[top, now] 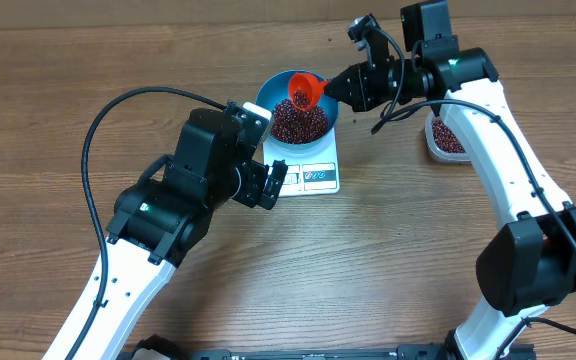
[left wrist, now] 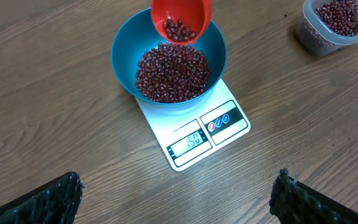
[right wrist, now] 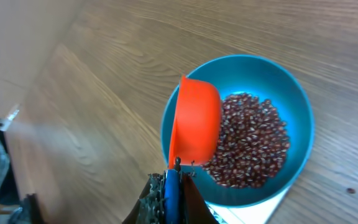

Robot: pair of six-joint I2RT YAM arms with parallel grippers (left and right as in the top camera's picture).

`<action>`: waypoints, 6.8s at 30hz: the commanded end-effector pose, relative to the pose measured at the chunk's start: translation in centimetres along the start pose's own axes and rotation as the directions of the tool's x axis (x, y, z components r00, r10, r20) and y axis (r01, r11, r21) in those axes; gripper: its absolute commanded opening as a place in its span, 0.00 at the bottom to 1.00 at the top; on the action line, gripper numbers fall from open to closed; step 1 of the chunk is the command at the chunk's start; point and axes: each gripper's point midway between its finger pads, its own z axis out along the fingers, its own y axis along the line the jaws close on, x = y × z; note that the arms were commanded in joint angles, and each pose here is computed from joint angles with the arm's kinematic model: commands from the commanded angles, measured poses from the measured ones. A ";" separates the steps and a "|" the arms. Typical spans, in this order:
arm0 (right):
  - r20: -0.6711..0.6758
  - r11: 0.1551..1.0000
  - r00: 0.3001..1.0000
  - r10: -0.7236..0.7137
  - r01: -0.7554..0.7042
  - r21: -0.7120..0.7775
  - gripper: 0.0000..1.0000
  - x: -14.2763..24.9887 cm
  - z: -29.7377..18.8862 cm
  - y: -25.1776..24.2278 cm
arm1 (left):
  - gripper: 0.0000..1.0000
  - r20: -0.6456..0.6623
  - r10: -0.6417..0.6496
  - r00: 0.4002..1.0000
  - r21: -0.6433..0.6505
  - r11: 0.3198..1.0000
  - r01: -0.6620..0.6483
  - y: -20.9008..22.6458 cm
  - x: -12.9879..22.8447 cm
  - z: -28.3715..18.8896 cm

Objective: Scoop item into bowl and weigh 150g on scale

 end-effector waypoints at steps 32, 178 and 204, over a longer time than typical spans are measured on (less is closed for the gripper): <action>0.252 0.687 0.875 0.413 -0.481 0.544 0.04 7.2 -24.2 -13.1 | 1.00 -0.010 -0.004 1.000 -0.008 1.000 0.003 0.1 0.3 0.3; 0.006 0.644 0.894 0.448 -0.327 0.691 1.00 17.2 -15.6 -17.6 | 1.00 -0.010 -0.004 1.000 -0.008 1.000 0.003 0.1 0.3 0.3; 0.006 0.644 0.894 0.448 -0.327 0.691 1.00 17.2 -15.6 -17.6 | 1.00 -0.010 -0.004 1.000 -0.008 1.000 0.003 0.1 0.3 0.3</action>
